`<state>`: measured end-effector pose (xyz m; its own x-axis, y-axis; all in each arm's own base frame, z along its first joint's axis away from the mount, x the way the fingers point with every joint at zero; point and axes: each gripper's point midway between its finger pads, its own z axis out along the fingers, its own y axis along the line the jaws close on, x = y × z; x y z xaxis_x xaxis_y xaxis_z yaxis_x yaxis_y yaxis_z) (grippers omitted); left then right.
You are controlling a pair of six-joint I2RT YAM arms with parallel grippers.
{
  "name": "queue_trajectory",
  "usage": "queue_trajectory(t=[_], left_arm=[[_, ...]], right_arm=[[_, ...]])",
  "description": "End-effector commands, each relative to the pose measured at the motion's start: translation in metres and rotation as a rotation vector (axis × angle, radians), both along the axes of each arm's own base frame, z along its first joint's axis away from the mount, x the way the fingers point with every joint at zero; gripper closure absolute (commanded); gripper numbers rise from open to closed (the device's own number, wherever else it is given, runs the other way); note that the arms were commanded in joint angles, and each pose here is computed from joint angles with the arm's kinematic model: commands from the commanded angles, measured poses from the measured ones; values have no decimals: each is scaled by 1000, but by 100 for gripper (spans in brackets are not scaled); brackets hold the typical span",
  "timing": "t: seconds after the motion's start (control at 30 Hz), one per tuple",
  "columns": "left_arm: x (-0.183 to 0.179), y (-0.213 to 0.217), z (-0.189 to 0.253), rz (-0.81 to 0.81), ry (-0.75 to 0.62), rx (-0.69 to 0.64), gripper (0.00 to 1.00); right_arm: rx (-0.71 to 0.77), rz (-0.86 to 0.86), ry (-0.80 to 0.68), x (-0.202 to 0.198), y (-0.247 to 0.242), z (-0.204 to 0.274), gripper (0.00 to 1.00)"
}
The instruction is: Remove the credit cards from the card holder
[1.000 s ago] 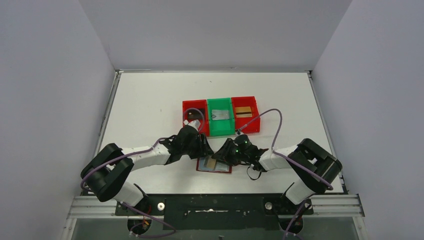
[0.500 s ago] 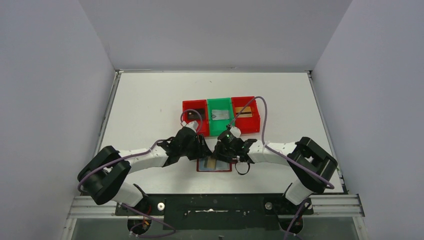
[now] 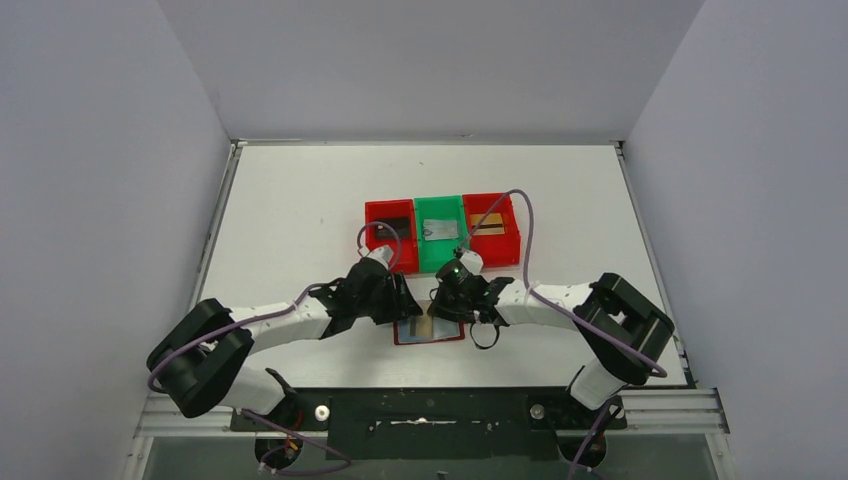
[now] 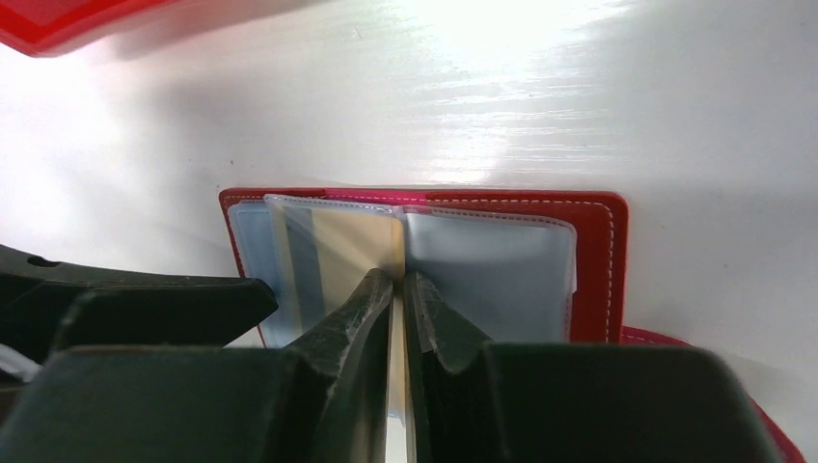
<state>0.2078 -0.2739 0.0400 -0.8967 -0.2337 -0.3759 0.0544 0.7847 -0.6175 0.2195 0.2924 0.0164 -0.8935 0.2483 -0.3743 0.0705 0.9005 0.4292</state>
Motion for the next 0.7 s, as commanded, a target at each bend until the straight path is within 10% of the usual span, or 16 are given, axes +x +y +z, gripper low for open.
queue_trajectory(t=[0.0,0.67], left_arm=[[5,1,11,21,-36,-22,52],[21,-10,5,-15,-29,37,50]], right_arm=[[11,-49,39,-12,-33,-28,99],[181,-151,153,-30,-56,-63,100]])
